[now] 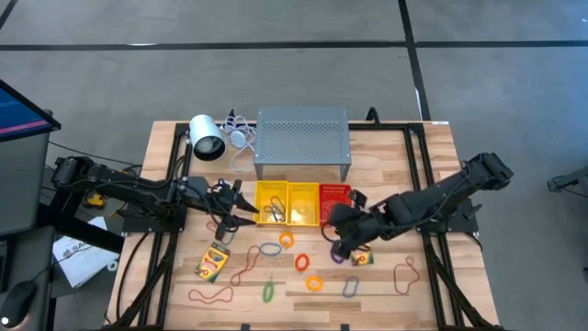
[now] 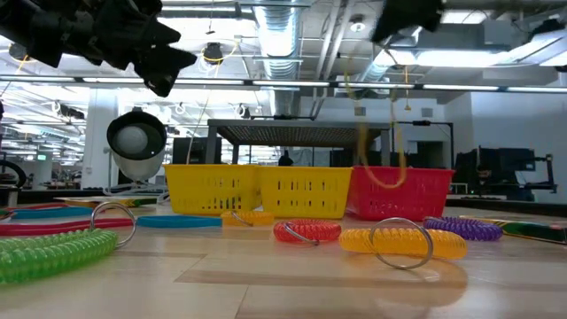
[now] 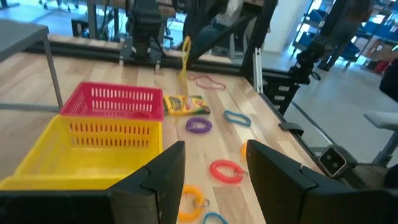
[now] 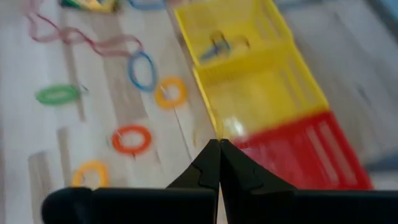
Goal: Pick & Place Office Desk Supplies
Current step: Put the yellow rubber band into the left yellow basket
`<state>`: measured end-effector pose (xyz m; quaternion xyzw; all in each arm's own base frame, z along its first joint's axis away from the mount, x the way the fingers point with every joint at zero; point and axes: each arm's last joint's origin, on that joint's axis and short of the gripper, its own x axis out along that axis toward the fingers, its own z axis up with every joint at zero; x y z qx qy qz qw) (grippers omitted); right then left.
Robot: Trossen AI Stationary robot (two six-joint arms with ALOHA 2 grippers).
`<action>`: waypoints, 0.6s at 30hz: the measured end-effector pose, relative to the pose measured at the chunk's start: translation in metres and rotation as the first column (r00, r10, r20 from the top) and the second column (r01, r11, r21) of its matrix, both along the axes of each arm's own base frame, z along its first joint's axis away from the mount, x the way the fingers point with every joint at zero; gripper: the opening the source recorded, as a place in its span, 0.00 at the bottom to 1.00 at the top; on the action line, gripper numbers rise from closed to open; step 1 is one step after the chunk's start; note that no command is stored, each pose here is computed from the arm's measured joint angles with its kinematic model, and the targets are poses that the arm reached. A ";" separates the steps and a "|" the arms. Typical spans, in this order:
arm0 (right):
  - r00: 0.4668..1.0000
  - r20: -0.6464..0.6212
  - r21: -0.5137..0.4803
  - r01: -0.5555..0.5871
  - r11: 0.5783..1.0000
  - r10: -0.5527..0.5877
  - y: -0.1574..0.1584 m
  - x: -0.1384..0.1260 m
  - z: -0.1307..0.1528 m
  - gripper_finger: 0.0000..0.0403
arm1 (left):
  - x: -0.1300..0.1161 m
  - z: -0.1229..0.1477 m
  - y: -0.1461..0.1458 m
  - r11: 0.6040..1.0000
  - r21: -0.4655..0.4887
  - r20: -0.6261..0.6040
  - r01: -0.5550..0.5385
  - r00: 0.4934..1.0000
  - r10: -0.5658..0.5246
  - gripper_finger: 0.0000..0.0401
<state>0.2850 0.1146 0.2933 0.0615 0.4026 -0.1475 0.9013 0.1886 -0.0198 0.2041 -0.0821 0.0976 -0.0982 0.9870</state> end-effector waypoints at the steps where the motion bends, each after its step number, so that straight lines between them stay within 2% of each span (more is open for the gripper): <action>1: 1.000 0.024 -0.010 -0.020 1.000 0.020 -0.001 0.003 0.002 0.00 | 0.000 0.001 0.000 1.000 0.000 0.014 -0.002 1.000 0.002 0.42; 10: 0.980 0.151 -0.117 -0.116 0.986 0.133 -0.016 0.024 0.014 0.00 | 0.005 0.005 0.000 0.999 0.021 0.088 -0.029 0.996 0.027 0.42; 13: 0.969 0.185 -0.141 -0.141 0.980 0.166 -0.019 0.029 0.018 0.00 | 0.013 0.003 -0.001 1.000 0.019 0.114 -0.024 0.993 0.021 0.42; 18: 0.954 0.219 -0.147 -0.173 0.974 0.202 -0.024 0.034 0.022 0.00 | 0.033 -0.003 -0.003 0.999 0.023 0.079 -0.023 0.997 0.021 0.42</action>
